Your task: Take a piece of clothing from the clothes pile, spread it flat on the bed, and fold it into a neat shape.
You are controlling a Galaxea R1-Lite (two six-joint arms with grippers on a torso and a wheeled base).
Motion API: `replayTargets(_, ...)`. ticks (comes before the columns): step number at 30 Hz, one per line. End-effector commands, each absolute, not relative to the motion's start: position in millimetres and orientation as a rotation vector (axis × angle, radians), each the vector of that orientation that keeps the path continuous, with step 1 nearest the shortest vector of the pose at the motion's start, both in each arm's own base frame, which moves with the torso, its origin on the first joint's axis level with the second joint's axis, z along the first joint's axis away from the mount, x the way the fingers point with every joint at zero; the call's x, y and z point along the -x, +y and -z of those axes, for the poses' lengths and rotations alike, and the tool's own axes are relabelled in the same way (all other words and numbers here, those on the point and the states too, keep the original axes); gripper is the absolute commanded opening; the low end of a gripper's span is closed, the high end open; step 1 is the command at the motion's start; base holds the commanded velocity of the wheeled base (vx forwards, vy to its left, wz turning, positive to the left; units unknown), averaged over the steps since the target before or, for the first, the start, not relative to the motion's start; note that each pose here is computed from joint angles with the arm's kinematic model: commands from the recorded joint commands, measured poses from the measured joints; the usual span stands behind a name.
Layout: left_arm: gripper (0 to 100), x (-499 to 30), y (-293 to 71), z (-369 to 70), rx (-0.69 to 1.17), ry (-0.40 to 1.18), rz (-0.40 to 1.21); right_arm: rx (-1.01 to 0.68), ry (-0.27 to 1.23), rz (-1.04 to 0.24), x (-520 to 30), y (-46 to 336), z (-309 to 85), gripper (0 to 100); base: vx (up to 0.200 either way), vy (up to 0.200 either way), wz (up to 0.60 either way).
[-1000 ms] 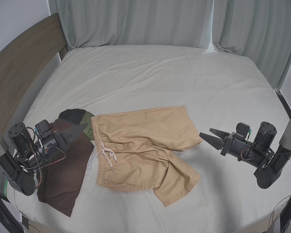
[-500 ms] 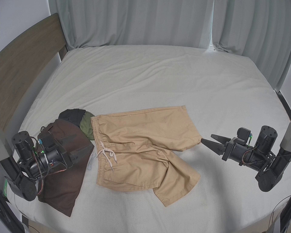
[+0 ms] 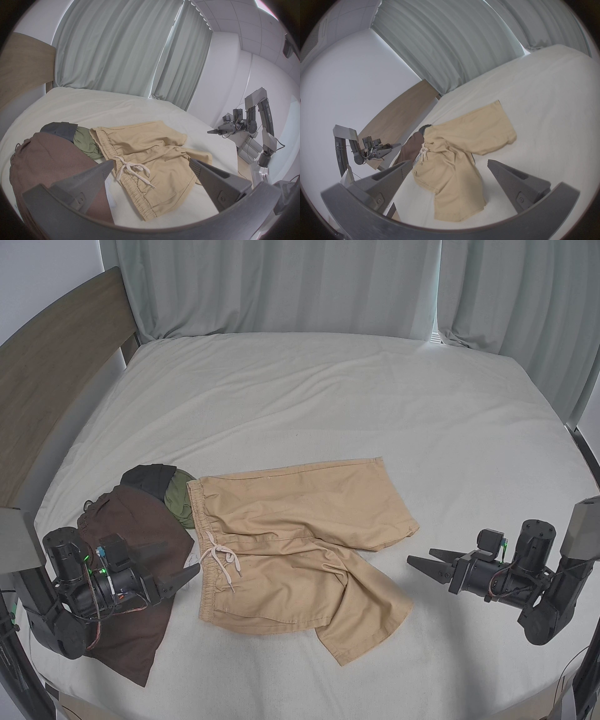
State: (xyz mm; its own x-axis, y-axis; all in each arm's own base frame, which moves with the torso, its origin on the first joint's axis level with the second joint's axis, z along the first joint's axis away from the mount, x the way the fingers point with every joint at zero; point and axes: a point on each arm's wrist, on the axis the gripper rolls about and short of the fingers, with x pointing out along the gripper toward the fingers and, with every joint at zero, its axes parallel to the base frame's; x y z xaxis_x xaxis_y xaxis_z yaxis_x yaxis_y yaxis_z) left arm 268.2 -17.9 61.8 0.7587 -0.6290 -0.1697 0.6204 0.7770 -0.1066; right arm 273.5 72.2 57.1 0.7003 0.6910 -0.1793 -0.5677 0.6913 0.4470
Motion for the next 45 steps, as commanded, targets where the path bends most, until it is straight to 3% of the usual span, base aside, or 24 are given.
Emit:
replayTargets(1, 100, -268.6, -19.3, -56.7, 0.051, 0.220, 0.685, -0.390, 0.435, -0.700, -276.2, 72.3, -33.4, 100, 0.000, 0.000, 0.00)
replayTargets(23, 100, -266.6, -21.3, -49.6, 0.056, 0.252, 0.693, -0.372, 0.653, -0.686, -261.8, 75.7, 20.3, 100, 0.000, 0.000, 0.00)
replayTargets(45, 100, -266.7, -21.3, -48.8, 0.058, 0.255, 0.696, -0.360, 0.707, -0.751, -263.7, 98.7, 39.4, 100, 0.000, 0.000, 0.00)
